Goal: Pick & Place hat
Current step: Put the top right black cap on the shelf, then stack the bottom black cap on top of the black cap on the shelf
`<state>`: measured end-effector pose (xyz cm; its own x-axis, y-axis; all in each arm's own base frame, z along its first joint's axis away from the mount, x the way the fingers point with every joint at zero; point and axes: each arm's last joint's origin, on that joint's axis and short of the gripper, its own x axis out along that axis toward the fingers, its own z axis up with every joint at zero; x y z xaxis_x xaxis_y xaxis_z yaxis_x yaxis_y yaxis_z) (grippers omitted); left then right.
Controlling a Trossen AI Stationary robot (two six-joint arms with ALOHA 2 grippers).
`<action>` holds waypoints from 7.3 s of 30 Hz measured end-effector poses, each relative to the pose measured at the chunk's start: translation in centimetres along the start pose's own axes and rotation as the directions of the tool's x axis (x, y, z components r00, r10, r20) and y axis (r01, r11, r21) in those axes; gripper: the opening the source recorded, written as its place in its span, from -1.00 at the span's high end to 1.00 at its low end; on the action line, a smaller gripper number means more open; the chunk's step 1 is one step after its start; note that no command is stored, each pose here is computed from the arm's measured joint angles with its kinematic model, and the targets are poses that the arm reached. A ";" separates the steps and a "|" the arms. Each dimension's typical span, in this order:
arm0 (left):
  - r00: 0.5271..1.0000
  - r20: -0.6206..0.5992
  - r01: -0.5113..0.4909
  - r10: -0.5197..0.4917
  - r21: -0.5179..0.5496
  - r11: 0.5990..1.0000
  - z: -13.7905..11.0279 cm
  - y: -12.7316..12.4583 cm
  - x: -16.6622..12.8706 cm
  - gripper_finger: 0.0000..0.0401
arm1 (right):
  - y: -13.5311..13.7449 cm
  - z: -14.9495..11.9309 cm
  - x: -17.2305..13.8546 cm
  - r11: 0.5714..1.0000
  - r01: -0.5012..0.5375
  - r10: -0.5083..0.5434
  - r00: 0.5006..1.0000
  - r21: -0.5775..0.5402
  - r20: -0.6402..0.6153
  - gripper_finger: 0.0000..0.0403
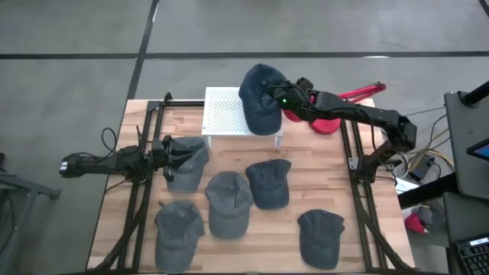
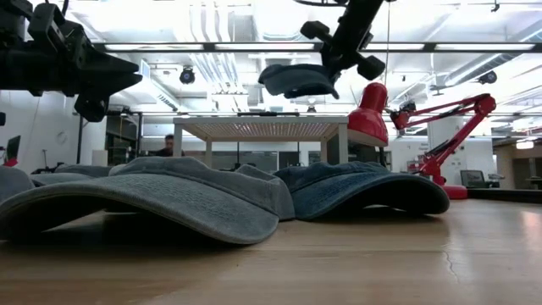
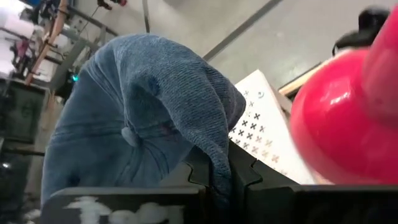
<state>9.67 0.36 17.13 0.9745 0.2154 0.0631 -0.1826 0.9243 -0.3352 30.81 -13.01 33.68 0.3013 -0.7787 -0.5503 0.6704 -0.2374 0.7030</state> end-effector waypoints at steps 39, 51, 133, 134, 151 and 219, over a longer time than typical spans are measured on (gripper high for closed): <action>1.000 0.000 0.000 0.000 0.000 1.000 0.0 0.0 0.0 0.51 | -1.2 -0.9 2.2 0.992 0.121 -0.121 0.993 -0.028 0.015 0.94; 1.000 0.000 0.000 0.000 0.000 1.000 0.0 0.0 0.0 0.51 | -1.3 -0.5 2.5 0.988 0.137 -0.138 0.990 -0.065 -0.010 0.94; 1.000 0.012 0.006 -0.005 -0.082 0.997 0.1 0.0 0.0 0.51 | -2.2 0.9 3.6 0.971 0.220 -0.236 0.948 -0.098 -0.215 0.11; 1.000 0.013 0.006 -0.005 -0.082 0.997 0.1 0.0 0.0 0.51 | -2.2 0.9 3.6 0.971 0.220 -0.236 0.947 -0.092 -0.219 0.09; 1.000 0.024 0.011 -0.009 -0.085 0.996 0.2 -0.1 0.0 0.51 | 0.5 1.4 -4.5 0.921 -0.157 -0.017 0.897 -0.356 -0.441 0.05; 0.999 0.030 0.013 -0.010 -0.113 0.994 0.3 -0.1 0.0 0.51 | -25.6 -13.3 -24.4 0.634 0.225 -0.754 0.396 -0.740 -0.525 0.05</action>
<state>9.64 0.36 17.44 0.9719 0.2155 0.0948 -0.1536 0.8857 -0.4382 15.27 19.80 23.14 -0.0300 0.1757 -0.9840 0.9945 0.1037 -0.0118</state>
